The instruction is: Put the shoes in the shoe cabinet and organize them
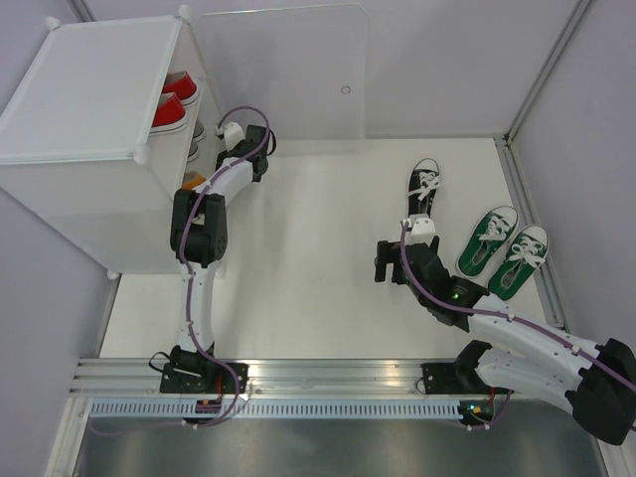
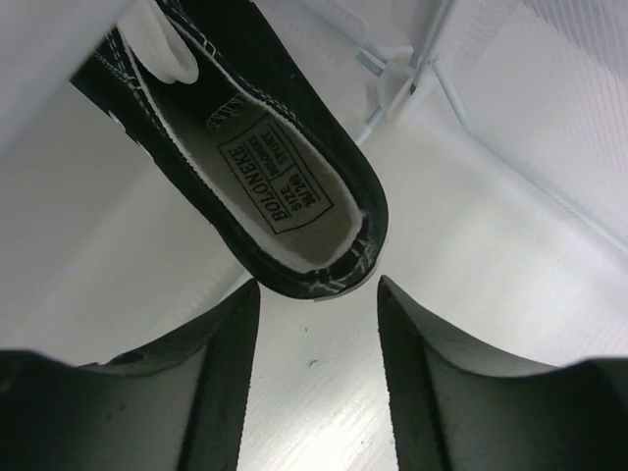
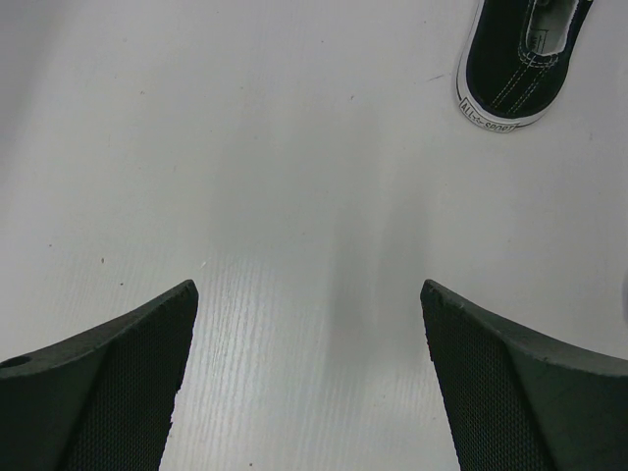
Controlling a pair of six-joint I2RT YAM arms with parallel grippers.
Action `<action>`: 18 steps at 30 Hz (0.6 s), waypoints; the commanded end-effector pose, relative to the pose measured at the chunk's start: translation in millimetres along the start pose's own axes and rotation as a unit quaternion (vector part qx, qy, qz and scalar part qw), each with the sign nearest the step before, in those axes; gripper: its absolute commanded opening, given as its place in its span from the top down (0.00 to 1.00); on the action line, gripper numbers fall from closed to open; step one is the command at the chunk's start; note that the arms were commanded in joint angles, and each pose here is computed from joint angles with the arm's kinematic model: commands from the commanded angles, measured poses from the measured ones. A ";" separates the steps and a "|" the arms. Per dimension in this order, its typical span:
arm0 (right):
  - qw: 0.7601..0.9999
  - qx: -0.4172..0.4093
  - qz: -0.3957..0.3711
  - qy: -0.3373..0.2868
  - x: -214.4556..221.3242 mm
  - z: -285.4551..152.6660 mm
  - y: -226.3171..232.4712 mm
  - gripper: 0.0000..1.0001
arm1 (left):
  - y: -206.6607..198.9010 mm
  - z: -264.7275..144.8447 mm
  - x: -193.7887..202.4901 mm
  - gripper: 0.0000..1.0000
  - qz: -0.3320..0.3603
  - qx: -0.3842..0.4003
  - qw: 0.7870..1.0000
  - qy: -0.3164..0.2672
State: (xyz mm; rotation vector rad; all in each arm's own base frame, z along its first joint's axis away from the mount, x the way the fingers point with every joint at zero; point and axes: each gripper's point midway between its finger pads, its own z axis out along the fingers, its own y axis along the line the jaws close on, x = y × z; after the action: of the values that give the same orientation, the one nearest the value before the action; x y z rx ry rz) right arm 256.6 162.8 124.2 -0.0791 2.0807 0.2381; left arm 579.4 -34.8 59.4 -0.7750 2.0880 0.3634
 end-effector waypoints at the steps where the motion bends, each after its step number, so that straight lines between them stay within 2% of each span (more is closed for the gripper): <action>1: 0.999 -0.011 0.016 -0.028 -19.8 -3.1 7.0 0.02 | 8.0 12.4 -24.5 0.46 0.006 -0.015 1.000 -0.023; 3: 0.999 -0.012 0.016 -0.029 -20.5 -3.2 7.3 0.02 | 9.1 13.5 -30.1 0.51 0.004 -0.016 1.000 -0.026; 10: 0.999 -0.010 0.016 -0.028 -19.9 -2.4 6.9 0.02 | 22.6 17.3 -55.8 0.54 0.054 -0.058 0.995 -0.066; 18: 1.000 -0.009 0.014 -0.026 -18.0 -1.3 6.9 0.02 | 40.8 32.1 -62.7 0.53 0.068 -0.082 0.992 -0.066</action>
State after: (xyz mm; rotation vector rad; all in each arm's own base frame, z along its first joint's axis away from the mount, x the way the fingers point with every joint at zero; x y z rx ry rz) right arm 256.8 163.0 125.1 -0.0776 2.0774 0.2409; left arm 596.5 -21.9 71.0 -0.6340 2.1000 0.4777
